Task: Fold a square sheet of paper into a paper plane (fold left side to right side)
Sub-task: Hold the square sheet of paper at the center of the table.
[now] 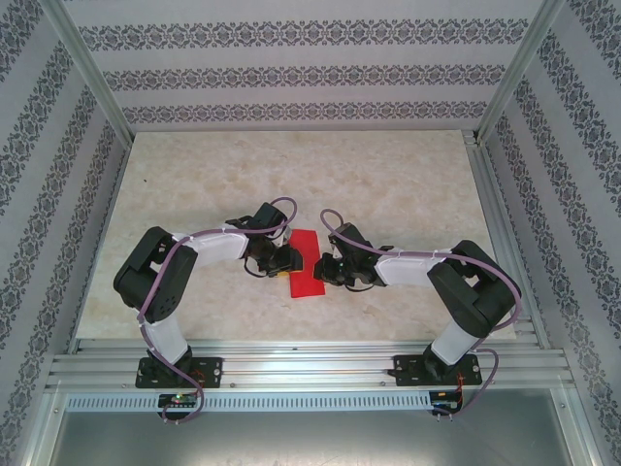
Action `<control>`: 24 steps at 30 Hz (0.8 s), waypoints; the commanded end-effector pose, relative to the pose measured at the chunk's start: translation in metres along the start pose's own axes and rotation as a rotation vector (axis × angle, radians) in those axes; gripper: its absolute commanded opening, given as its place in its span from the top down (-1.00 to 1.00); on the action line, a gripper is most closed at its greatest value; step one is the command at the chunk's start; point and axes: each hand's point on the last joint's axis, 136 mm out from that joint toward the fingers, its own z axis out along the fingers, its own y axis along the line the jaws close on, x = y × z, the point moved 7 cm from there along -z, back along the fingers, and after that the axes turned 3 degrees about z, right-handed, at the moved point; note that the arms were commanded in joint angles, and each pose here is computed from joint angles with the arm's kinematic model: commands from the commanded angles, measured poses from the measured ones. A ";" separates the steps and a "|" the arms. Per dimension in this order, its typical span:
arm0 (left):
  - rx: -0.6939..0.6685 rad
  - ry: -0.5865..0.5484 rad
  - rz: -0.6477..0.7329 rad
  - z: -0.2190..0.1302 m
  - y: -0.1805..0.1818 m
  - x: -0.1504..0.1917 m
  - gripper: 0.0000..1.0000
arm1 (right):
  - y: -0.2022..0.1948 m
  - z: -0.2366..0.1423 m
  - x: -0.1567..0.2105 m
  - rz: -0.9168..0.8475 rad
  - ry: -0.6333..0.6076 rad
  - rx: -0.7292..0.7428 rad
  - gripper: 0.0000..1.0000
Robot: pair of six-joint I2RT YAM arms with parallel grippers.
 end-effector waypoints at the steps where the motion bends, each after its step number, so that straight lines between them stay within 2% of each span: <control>1: -0.024 0.024 0.028 0.010 0.000 0.002 0.21 | 0.015 -0.008 -0.004 -0.029 -0.026 -0.032 0.70; 11: -0.031 0.025 0.028 0.010 0.001 0.002 0.21 | 0.007 0.002 -0.001 -0.012 0.012 0.000 0.70; 24: -0.037 0.012 0.042 0.004 -0.003 0.001 0.15 | -0.015 0.010 0.010 -0.006 0.083 0.124 0.70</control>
